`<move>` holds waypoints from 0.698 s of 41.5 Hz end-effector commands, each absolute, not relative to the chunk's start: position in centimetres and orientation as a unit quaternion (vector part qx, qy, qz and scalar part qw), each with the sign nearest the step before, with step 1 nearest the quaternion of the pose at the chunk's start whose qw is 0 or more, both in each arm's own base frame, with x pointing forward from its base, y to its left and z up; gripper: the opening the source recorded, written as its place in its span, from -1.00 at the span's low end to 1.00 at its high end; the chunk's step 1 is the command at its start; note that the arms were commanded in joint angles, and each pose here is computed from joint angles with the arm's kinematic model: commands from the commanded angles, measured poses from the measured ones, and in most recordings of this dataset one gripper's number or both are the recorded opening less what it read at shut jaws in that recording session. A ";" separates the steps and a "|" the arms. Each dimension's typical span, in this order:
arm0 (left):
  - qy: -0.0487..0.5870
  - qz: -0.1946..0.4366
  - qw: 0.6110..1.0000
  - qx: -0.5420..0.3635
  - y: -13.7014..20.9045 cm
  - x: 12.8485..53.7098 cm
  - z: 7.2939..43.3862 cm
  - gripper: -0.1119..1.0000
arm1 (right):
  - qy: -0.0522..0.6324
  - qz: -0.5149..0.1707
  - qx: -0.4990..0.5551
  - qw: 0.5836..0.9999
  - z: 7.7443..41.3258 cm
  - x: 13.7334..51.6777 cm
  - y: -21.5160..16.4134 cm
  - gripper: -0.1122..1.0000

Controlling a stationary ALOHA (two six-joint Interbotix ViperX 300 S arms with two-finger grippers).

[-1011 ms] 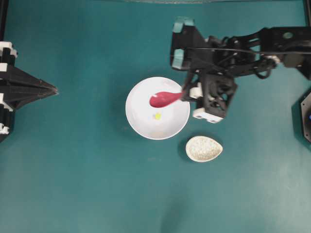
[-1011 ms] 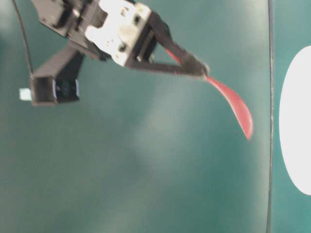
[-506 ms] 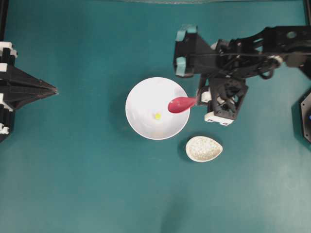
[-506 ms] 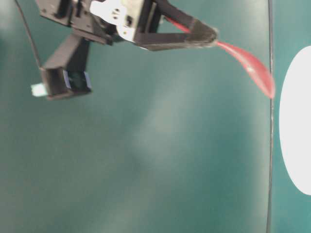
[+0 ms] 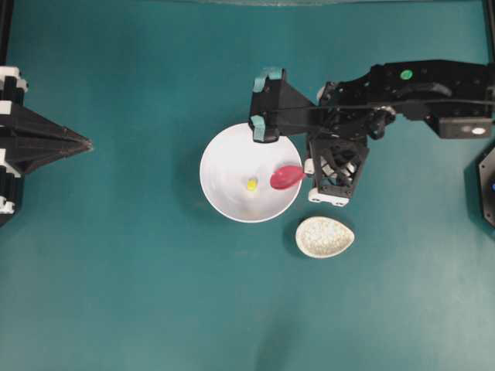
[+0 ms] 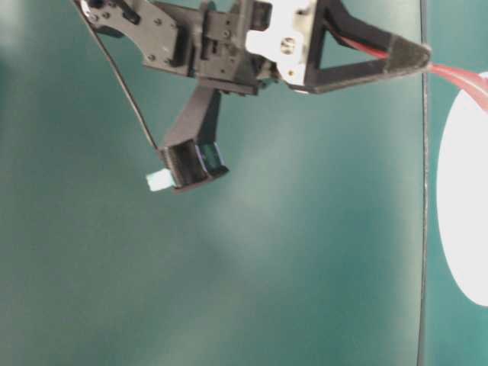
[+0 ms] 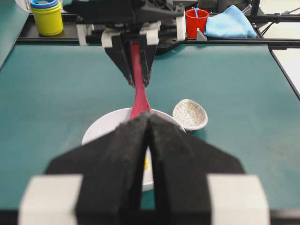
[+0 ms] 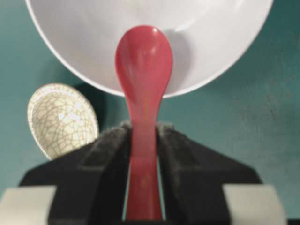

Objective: Scoop the yellow hexagonal prism block from the bowl with a spoon using the right arm.

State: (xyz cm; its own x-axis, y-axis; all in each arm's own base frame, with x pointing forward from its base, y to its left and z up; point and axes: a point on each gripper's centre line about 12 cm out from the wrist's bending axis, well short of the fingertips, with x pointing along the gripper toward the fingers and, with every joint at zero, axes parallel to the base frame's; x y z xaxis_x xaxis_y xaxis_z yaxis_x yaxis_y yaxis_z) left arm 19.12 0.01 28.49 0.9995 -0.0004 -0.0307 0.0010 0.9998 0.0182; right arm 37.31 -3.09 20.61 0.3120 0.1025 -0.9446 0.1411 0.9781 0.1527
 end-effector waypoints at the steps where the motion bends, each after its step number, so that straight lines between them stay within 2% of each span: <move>1: 0.003 0.000 1.000 0.011 0.0 19.4 29.5 -0.80 | 0.569 -0.012 0.101 0.816 21.5 38.0 -3.1 -0.35; 29: 0.002 0.000 1.000 0.011 0.0 19.3 29.6 -0.80 | 0.552 0.005 0.075 0.831 19.2 40.8 -2.2 -0.35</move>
